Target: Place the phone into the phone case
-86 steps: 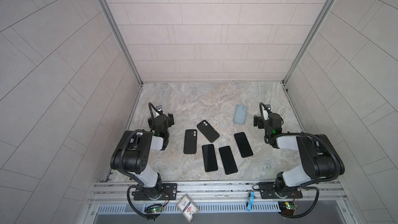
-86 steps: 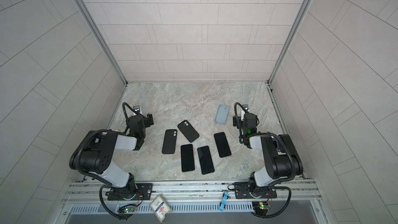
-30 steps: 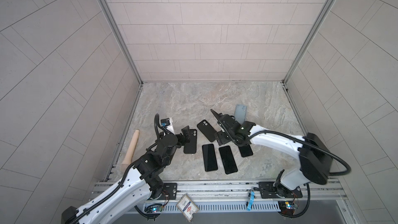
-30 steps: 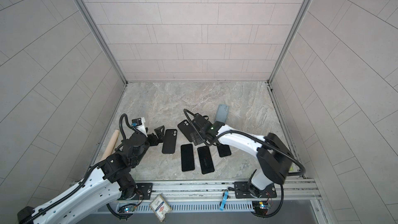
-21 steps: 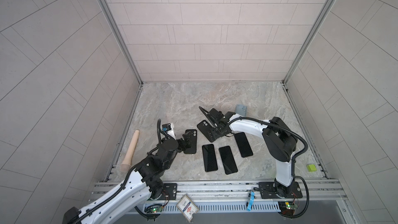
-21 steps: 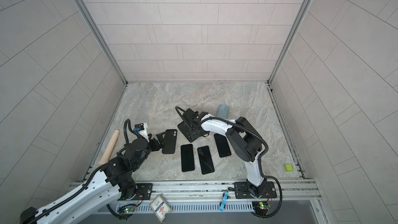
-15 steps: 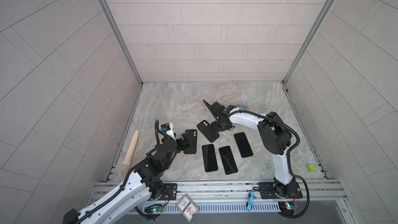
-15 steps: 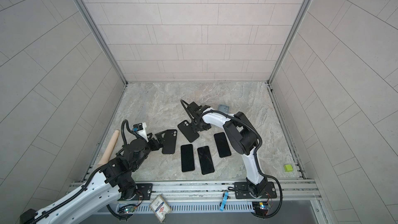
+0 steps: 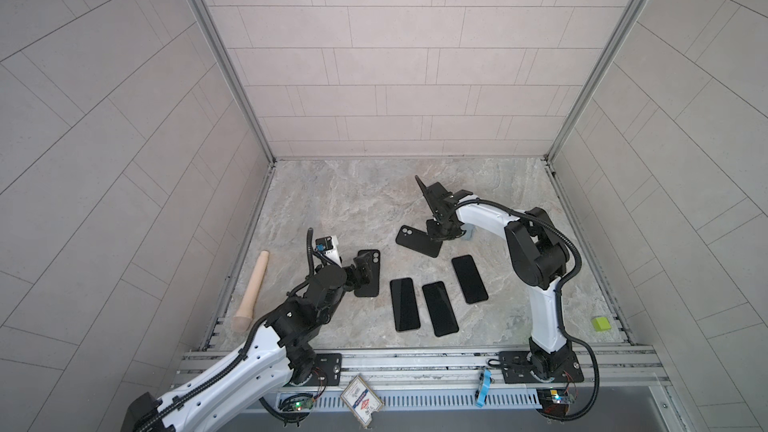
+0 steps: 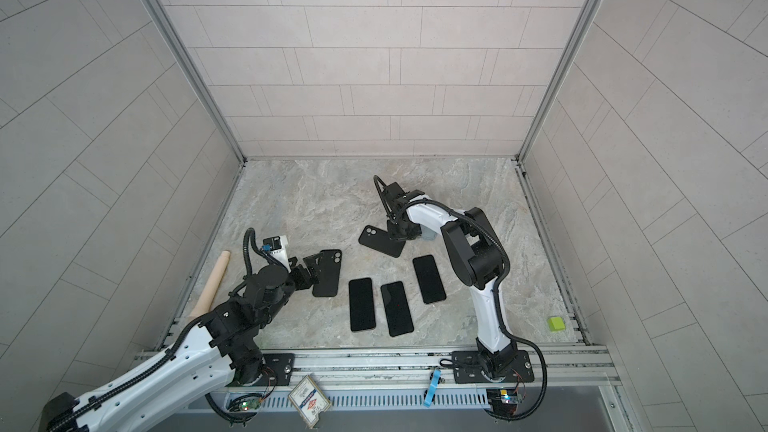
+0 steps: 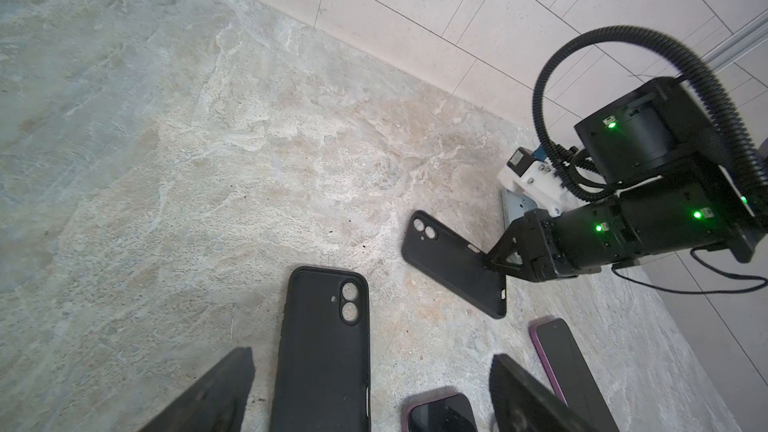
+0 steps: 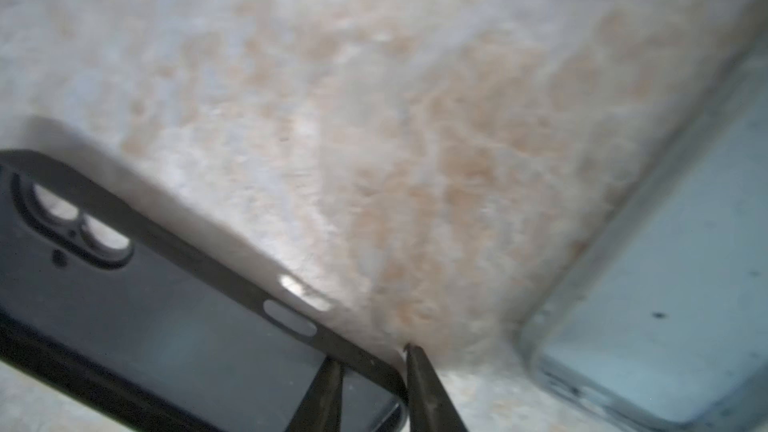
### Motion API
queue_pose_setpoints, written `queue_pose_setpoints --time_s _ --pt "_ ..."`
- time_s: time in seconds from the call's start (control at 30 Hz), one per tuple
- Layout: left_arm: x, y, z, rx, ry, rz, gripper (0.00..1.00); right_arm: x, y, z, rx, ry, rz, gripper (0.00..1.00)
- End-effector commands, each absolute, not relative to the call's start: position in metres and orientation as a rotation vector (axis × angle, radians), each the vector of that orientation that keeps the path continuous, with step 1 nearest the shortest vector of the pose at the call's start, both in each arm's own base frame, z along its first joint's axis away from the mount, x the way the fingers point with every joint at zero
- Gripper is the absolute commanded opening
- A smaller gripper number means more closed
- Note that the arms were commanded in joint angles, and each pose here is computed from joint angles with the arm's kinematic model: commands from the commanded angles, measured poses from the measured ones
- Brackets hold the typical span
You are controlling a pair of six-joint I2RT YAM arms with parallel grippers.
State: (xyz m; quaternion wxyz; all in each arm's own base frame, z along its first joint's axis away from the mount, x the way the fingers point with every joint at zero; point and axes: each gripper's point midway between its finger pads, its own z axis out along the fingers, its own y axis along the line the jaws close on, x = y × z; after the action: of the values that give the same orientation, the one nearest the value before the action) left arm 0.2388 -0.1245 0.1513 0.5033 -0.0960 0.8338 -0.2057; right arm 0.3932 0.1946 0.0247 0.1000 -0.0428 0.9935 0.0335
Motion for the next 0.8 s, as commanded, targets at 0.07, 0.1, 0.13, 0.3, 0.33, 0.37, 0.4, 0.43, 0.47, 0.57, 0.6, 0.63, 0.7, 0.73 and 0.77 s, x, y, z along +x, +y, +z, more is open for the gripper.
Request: queue_pose_setpoints --time_s 0.07,0.1,0.13,0.3,0.33,0.37,0.4,0.43,0.47,0.57,0.6,0.63,0.7,0.73,0.77 --pt "0.243 -0.123 0.154 -0.28 2.0 -0.511 0.95 0.388 0.161 0.047 -0.105 2.924 -0.025 0.27" --pt "0.243 -0.124 0.154 -0.279 2.002 -0.512 0.95 0.387 0.161 0.05 -0.118 2.917 -0.022 0.36" --pt "0.244 -0.124 0.153 -0.278 2.006 -0.51 0.95 0.384 0.161 0.054 -0.125 2.909 -0.013 0.53" --pt "0.245 -0.125 0.15 -0.287 2.02 -0.506 0.95 0.358 0.181 0.082 -0.189 2.813 0.045 0.7" --pt "0.245 -0.125 0.149 -0.286 2.024 -0.505 0.95 0.35 0.189 0.088 -0.216 2.786 0.057 0.7" --pt "0.246 -0.126 0.149 -0.287 2.025 -0.505 0.95 0.342 0.196 0.091 -0.238 2.768 0.071 0.7" --pt "0.246 -0.125 0.148 -0.29 2.029 -0.503 0.95 0.331 0.207 0.096 -0.268 2.744 0.09 0.7" --pt "0.247 -0.125 0.148 -0.294 2.03 -0.499 0.95 0.32 0.216 0.098 -0.29 2.729 0.109 0.71" --pt "0.248 -0.125 0.147 -0.296 2.036 -0.493 0.95 0.311 0.224 0.098 -0.306 2.721 0.124 0.75" --pt "0.252 -0.116 0.138 -0.36 2.072 -0.444 0.83 0.283 0.249 0.093 -0.335 2.695 0.2 0.86" --pt "0.255 -0.112 0.131 -0.393 2.103 -0.437 0.78 0.275 0.257 0.091 -0.343 2.689 0.234 0.88" --pt "0.258 -0.11 0.123 -0.426 2.136 -0.447 0.76 0.269 0.265 0.087 -0.349 2.685 0.266 0.89" --pt "0.265 -0.107 0.104 -0.487 2.21 -0.468 0.72 0.258 0.278 0.082 -0.368 2.682 0.3 0.9" --pt "0.268 -0.106 0.097 -0.509 2.241 -0.474 0.7 0.254 0.283 0.077 -0.376 2.686 0.303 0.9" --pt "0.27 -0.106 0.092 -0.523 2.267 -0.47 0.68 0.251 0.287 0.074 -0.383 2.689 0.302 0.89"
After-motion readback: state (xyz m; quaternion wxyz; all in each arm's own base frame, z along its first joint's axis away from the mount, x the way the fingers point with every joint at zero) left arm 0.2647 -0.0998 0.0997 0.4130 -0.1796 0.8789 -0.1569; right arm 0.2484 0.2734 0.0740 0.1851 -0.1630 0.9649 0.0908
